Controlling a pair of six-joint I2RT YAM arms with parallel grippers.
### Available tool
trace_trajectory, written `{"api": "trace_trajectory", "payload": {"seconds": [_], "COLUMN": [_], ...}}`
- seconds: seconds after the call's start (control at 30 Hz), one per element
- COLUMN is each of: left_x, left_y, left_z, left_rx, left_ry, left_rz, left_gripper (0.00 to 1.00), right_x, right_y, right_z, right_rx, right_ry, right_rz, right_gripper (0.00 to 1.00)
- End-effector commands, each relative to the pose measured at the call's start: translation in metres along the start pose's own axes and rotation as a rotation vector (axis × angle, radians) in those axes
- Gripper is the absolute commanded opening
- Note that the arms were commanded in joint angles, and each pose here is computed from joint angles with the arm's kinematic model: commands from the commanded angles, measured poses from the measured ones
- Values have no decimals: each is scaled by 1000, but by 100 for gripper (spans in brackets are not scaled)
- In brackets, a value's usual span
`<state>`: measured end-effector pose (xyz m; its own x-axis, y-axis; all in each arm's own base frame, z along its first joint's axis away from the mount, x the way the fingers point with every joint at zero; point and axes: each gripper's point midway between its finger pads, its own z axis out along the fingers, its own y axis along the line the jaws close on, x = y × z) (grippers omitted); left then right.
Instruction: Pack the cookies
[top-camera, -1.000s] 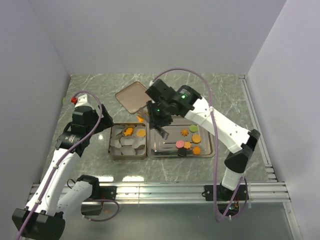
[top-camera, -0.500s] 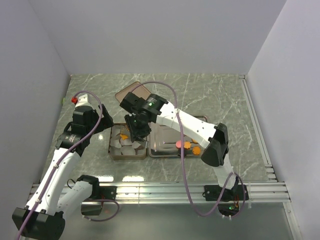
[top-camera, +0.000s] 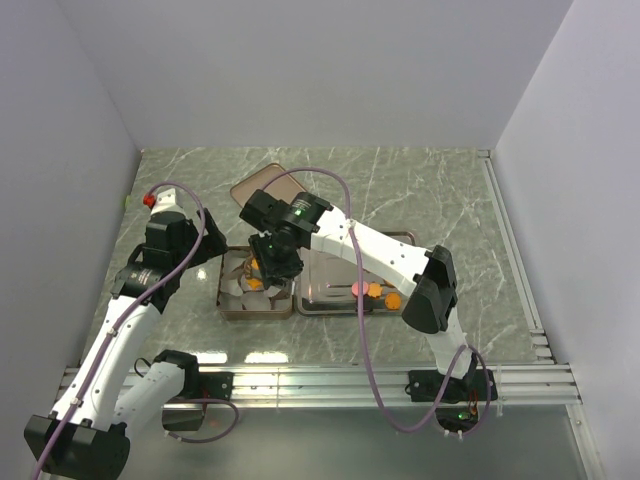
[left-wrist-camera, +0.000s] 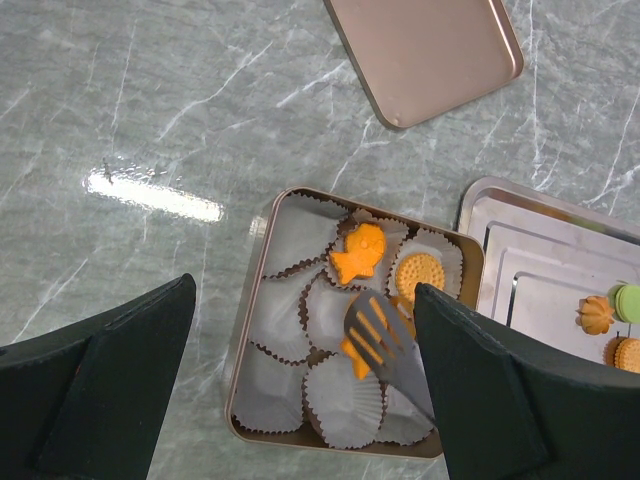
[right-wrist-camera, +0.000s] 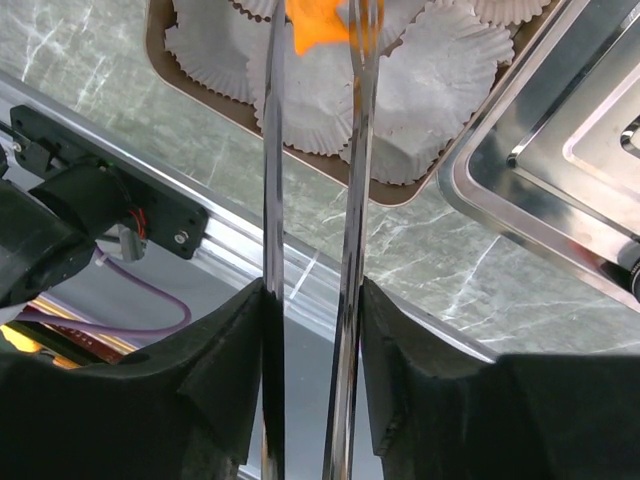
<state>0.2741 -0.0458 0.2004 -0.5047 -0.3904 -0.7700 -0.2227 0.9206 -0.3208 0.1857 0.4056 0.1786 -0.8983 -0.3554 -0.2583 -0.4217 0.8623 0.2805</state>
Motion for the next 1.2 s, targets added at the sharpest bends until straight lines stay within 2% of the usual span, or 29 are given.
{"api": "trace_trajectory", "payload": {"seconds": [0.0,0.27,0.4,0.53,0.73,0.8,0.83,0.87,0.9,0.97,1.17], "left_x": [-6,-6,-5,-5,-5,-5,-6,-4,-5,-5,-3], "left_y": [-2,-3,-2,-3,-2,-3,-3,-3,-3,-4,-3], "left_z": [-1,0,0,0,0,0,0,1,1,0,2], "left_rx": [4,4,4,3,2,4,6,4,5,7,6], "left_ry": [-24,-23,-21,-20,-18,-19,-20,-16,-17,-19,-11], "left_rz": [-11,-10,-11,-9,-8,-8,-8,-7,-8,-8,-5], "left_gripper": [97,96,97,96,97,97,97,97,97,96,96], "right_x": [-9,-10,-17,-19,11,28,35,52,55,77,105], "right_y": [9,8,2,-21,-79,-109,-116,-130,-141,-161,-183], "right_z": [-11,-21,-43,-79,-110,-103,-112,-99,-103,-88,-68], "right_rx": [-34,-35,-14,7,86,144,135,168,164,206,239], "right_ry": [-54,-76,-129,-199,-231,-193,-215,-167,-186,-130,-54], "right_rz": [-14,-19,-6,35,112,161,174,189,221,255,300], "right_gripper": [48,50,50,50,50,50,50,50,50,50,50]}}
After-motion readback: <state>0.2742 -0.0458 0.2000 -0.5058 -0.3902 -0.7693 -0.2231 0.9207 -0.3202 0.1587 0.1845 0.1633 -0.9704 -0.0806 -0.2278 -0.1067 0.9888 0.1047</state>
